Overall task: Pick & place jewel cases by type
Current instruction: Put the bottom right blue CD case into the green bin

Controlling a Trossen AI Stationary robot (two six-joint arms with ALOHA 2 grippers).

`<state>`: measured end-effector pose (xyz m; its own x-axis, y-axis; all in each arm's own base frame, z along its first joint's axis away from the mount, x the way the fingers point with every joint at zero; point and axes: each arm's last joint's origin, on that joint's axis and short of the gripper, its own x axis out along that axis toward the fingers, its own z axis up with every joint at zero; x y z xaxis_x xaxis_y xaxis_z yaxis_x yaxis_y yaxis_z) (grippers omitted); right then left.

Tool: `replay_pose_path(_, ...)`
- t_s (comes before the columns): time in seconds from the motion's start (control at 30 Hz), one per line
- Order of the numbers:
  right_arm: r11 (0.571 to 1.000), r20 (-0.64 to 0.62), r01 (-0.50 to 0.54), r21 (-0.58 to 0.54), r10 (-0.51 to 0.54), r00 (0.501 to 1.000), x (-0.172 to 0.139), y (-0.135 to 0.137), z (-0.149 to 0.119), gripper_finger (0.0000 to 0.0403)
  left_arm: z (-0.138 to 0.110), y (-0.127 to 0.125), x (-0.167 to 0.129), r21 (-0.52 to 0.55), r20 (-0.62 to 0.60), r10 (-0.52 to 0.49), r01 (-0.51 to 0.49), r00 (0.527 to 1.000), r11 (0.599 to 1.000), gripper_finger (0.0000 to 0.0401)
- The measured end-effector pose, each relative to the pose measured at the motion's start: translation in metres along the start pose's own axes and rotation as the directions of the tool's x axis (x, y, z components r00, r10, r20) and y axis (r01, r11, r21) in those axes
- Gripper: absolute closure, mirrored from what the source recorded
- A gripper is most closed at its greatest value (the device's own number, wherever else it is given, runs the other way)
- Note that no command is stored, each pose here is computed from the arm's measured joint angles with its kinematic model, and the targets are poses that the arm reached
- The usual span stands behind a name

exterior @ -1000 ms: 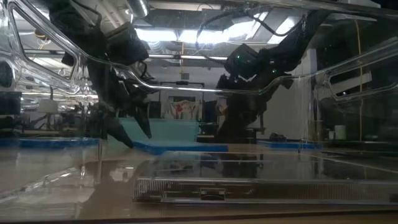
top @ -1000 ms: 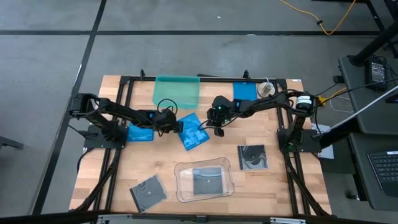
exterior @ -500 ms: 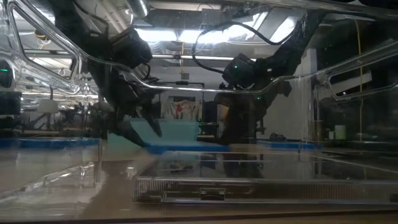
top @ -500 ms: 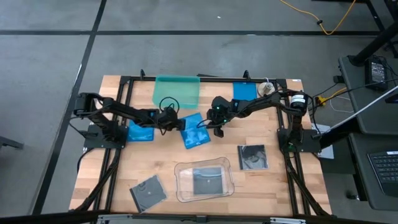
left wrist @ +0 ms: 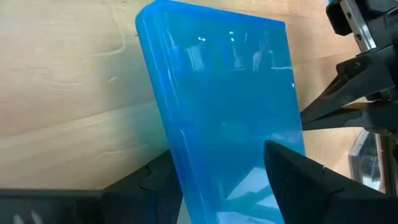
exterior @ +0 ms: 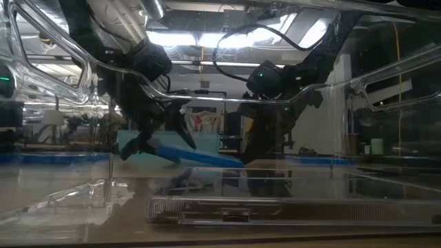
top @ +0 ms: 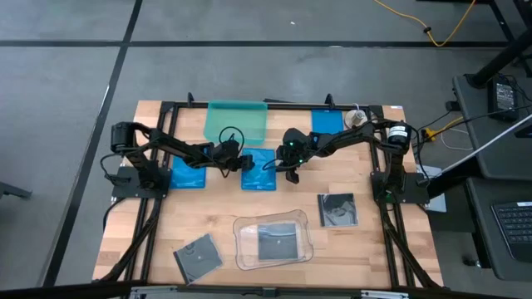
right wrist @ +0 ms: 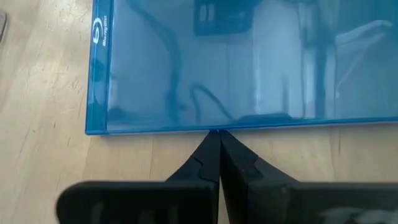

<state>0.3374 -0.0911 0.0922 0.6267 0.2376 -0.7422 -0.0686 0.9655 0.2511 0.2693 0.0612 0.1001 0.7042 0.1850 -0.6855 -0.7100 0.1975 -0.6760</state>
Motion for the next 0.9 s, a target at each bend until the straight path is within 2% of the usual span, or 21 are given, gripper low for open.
replay_pose_path(0.17,1.0,0.001,0.003,0.0,-0.003,1.0,0.0,0.0,0.0,0.0396,0.002,-0.01,0.001,0.0,0.001,-0.123,0.123,0.992,0.992,0.0234)
replay_pose_path(0.3,1.0,0.001,0.004,0.003,-0.004,1.0,0.0,0.0,0.0,0.0396,0.005,-0.022,0.0,0.025,-0.015,-0.19,0.191,0.982,0.981,0.0289)
replay_pose_path(0.53,1.0,0.001,0.004,0.031,-0.004,1.0,0.0,0.0,0.0,0.0396,0.008,-0.032,-0.005,0.058,-0.028,-0.248,0.249,0.968,0.967,0.0386)
replay_pose_path(0.7,0.999,0.01,0.009,0.04,-0.01,1.0,-0.01,-0.001,0.004,0.0396,0.013,-0.041,-0.019,0.101,0.025,-0.289,0.285,0.957,0.953,0.0393)
replay_pose_path(0.9,0.996,0.041,0.073,0.049,-0.075,0.996,-0.046,-0.001,0.016,0.0396,0.02,-0.056,-0.045,0.161,0.093,-0.347,0.33,0.933,0.93,0.0396)
